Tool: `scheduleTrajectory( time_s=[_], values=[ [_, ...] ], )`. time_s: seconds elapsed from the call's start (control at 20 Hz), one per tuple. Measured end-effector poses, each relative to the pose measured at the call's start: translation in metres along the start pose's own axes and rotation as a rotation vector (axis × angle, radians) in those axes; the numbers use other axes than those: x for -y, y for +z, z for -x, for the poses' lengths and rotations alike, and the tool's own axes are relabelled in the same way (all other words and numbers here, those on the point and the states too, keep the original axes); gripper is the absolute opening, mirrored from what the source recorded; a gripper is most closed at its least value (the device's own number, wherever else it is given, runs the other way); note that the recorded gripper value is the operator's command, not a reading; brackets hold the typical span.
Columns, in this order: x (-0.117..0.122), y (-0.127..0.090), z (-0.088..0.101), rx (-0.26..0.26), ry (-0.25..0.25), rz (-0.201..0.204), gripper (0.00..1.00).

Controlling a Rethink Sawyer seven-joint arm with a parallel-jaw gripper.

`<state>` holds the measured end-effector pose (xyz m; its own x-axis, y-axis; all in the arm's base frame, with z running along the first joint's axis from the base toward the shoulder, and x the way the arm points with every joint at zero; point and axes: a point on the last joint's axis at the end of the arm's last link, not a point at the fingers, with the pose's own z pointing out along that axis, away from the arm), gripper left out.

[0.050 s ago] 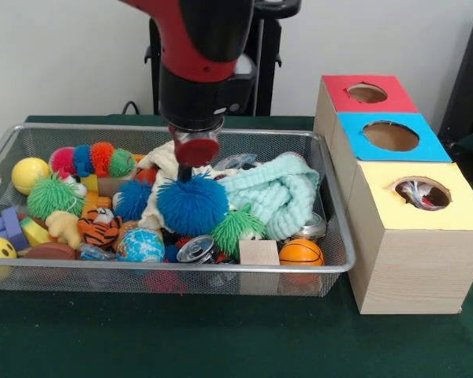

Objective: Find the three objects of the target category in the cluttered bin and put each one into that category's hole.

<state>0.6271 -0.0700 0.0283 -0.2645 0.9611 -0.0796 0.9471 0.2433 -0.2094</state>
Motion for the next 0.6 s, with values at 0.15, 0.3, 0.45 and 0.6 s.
scheduleTrajectory(
  time_s=[0.15,0.3,0.45,0.6],
  values=[
    [0.0013,0.0059,0.0043,0.0,-0.017,-0.006,0.0],
    [-0.0012,0.0086,0.0037,0.003,-0.045,-0.004,1.0],
    [-0.0038,0.0097,0.0011,-0.002,-0.061,0.001,1.0],
    [-0.0076,0.0108,-0.0021,-0.012,-0.077,0.01,1.0]
  ],
)
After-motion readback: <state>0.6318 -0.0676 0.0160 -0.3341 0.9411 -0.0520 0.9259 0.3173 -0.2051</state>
